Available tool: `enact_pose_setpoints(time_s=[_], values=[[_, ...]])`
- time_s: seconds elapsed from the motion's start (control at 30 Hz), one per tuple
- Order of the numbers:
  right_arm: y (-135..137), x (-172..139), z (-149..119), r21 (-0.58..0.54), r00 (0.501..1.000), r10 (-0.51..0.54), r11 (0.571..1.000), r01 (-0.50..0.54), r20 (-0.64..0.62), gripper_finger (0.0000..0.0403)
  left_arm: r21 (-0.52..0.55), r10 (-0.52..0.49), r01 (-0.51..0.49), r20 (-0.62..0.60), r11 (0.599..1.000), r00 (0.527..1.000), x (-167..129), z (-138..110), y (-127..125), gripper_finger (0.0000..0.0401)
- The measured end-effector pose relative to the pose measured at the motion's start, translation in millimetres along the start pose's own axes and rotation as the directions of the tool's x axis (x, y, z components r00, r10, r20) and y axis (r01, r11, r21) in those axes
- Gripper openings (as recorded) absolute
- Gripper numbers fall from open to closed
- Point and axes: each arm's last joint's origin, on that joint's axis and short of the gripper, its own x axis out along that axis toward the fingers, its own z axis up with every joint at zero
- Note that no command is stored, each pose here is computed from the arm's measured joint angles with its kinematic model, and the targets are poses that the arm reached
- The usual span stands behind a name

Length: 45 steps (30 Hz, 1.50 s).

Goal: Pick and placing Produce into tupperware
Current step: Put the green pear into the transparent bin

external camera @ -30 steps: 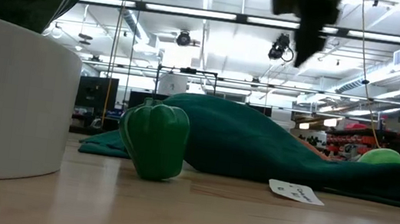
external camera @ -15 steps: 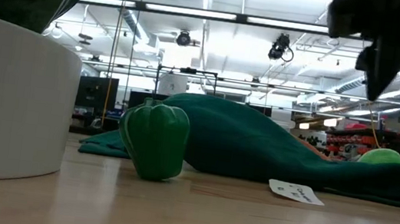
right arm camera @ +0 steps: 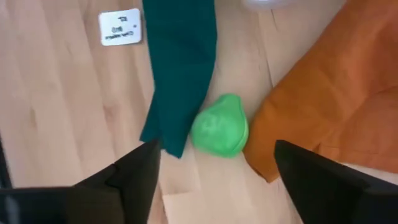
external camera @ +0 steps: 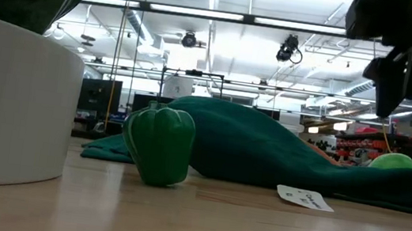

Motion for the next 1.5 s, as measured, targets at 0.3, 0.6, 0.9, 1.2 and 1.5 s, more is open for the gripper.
enact_pose_setpoints(time_s=[0.3, 0.6, 0.9, 1.2, 1.5], values=[[-3.0, 29.8, -3.1, -0.02, 0.998, -0.055, 0.998, 0.055, -0.04, 0.0328, 0.002, 0.001, -0.001, -0.004, 1.0, 1.0, 0.0, -0.4, 0.1, 0.0172], [-2.1, 55.1, -1.5, -0.032, 0.994, -0.079, 0.997, 0.077, -0.077, 0.032, 0.011, 0.002, -0.002, -0.008, 1.0, 1.0, 0.0, -0.8, 0.2, 0.0172], [0.3, 70.2, 0.9, -0.031, 0.992, -0.062, 0.998, 0.059, -0.109, 0.0317, 0.011, 0.003, -0.003, -0.01, 1.0, 1.0, 0.0, -1.0, 0.3, 0.0173], [0.6, 70.3, 0.7, -0.008, 0.992, -0.053, 0.999, 0.053, -0.115, 0.0283, 0.011, 0.004, -0.003, -0.013, 1.0, 1.0, 0.0, -1.2, 0.4, 0.0172], [0.9, 70.2, 0.7, -0.008, 0.992, -0.045, 0.999, 0.045, -0.119, 0.0236, 0.011, 0.004, -0.004, -0.013, 1.0, 1.0, 0.0, -1.2, 0.4, 0.0173]])
